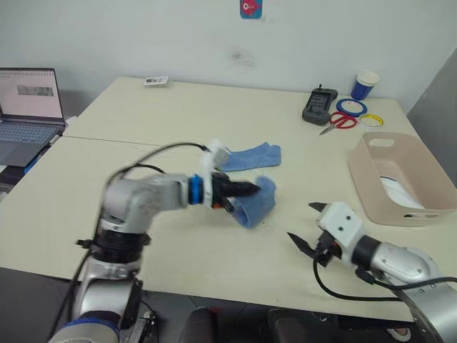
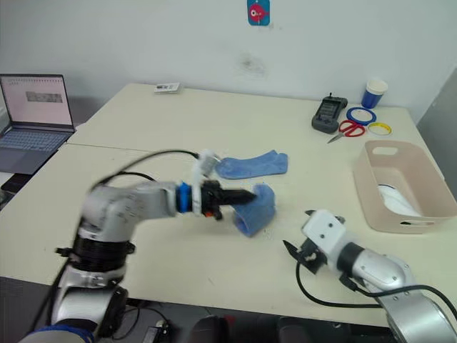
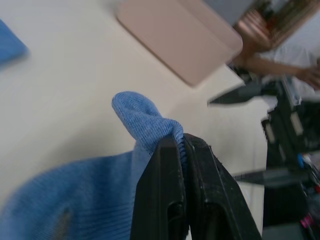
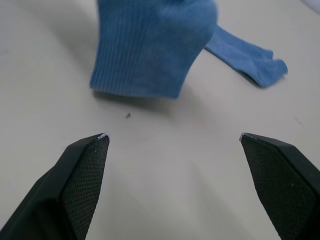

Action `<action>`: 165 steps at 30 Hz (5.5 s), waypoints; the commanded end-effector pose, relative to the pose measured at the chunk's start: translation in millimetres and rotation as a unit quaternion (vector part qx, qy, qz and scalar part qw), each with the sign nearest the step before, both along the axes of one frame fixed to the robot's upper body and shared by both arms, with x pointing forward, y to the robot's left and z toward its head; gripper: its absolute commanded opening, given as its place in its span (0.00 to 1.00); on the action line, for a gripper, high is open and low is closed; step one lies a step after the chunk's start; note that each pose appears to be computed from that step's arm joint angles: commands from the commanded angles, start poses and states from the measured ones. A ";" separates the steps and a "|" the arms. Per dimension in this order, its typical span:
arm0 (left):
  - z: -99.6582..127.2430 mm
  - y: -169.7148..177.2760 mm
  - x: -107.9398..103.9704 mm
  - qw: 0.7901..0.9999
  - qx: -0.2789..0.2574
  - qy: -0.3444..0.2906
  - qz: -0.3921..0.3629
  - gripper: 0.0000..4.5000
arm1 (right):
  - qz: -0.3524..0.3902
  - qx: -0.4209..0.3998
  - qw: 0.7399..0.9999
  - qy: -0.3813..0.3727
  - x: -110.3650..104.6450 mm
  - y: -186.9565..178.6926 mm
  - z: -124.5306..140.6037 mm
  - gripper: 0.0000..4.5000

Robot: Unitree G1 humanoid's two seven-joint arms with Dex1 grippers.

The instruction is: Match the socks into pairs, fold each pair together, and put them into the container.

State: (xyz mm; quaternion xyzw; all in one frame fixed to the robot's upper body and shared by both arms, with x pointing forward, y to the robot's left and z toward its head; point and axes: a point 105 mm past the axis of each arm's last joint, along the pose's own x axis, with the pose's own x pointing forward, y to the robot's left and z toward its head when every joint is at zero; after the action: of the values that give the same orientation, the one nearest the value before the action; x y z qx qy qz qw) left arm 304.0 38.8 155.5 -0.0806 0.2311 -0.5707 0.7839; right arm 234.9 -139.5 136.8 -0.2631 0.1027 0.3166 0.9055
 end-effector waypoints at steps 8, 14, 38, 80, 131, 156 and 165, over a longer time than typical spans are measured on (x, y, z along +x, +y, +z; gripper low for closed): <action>-17.0 -73.4 -8.8 0.996 0.002 -0.041 -0.082 0.11 | -0.059 -0.034 0.998 -0.009 -22.6 -34.6 12.3 1.00; -11.6 -81.7 -28.8 0.988 -0.007 -0.038 -0.152 0.53 | -0.064 -0.044 0.997 0.000 -28.5 -44.5 12.6 1.00; -29.5 36.2 31.7 0.740 0.195 -0.512 -0.390 0.99 | -0.021 -0.023 1.000 -0.005 -24.3 -17.3 8.8 1.00; -24.0 57.3 21.7 0.737 0.200 -0.488 -0.422 0.00 | 0.201 -0.081 0.976 0.027 -32.0 16.2 -19.5 0.01; -24.3 139.7 4.0 0.990 0.062 -0.116 0.056 1.00 | 0.023 0.090 0.995 0.033 -11.2 25.5 6.8 1.00; -35.6 103.2 128.8 0.922 0.033 -0.032 0.385 1.00 | 0.032 0.103 0.992 -0.061 9.7 34.1 45.9 1.00; -41.1 70.2 153.4 0.922 0.062 -0.057 0.378 0.64 | 0.023 0.095 0.993 -0.059 7.0 32.3 44.3 1.00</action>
State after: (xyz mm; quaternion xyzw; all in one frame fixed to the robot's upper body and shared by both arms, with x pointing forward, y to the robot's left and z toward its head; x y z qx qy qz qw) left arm 454.9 113.9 112.6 -0.0914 0.1806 -0.2187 0.9546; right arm 246.1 -106.8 171.2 -0.1812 0.0346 0.3362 0.9235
